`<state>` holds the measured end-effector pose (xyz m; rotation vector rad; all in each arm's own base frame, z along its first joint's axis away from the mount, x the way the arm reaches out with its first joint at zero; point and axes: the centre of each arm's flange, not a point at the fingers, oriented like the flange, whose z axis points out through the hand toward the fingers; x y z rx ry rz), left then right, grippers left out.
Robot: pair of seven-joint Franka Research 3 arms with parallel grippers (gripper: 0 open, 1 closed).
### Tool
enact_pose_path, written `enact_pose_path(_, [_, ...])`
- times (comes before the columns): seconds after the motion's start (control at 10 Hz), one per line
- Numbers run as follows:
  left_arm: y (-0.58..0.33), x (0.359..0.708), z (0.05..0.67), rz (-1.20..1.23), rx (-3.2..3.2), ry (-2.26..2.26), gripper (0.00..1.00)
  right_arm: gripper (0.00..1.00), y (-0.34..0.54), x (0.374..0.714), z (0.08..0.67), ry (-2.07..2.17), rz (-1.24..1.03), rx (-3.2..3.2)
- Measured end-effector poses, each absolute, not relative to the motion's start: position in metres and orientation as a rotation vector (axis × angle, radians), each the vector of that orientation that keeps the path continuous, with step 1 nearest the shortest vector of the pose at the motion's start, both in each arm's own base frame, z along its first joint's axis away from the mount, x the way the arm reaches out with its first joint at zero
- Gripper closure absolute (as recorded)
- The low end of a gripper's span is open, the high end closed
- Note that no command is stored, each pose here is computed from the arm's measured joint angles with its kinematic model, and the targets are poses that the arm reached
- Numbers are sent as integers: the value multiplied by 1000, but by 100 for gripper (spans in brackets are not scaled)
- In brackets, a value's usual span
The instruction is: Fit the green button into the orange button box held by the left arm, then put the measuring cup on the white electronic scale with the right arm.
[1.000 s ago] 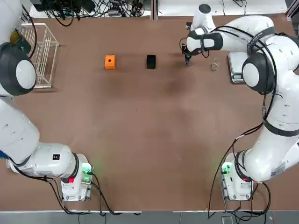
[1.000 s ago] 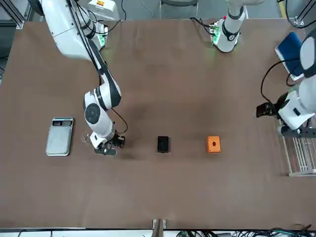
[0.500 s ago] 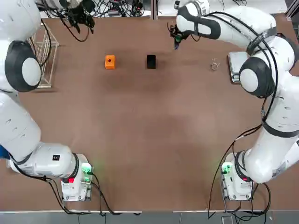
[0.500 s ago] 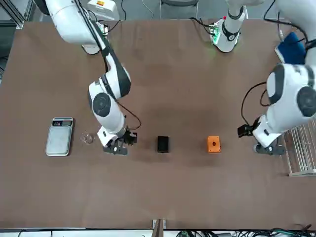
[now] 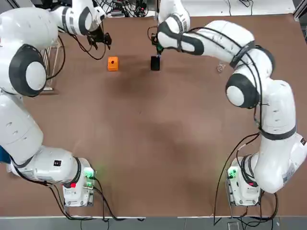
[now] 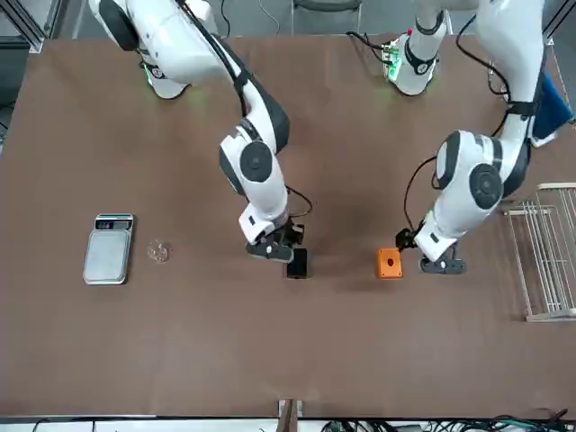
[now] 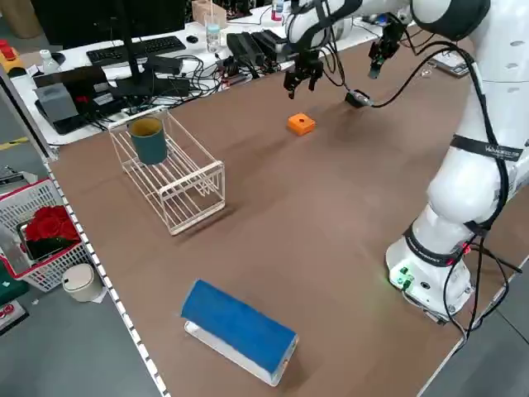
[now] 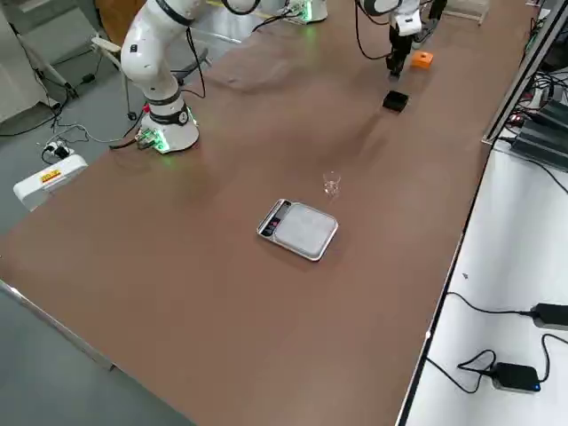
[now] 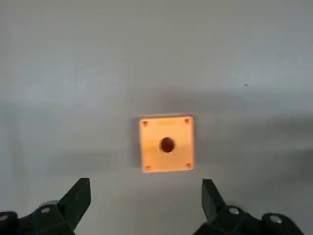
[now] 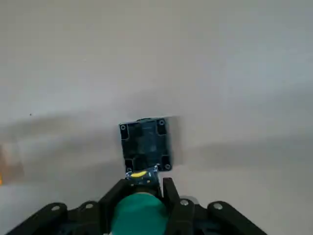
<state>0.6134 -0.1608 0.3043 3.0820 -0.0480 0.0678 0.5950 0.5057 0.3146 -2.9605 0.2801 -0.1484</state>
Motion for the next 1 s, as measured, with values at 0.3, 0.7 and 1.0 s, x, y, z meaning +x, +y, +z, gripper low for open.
enact_pose_path(0.3, [-175, 613, 262, 57, 3079, -37, 0, 64, 519, 599, 264, 321, -181, -2931])
enact_pose_path(0.7, [-175, 617, 249, 105, 3071, 0, 0, 64, 523, 602, 259, 337, -199, -2929])
enact_pose_path(1.0, [-179, 614, 220, 84, 3099, -56, 0, 64, 519, 605, 255, 345, -208, -2939])
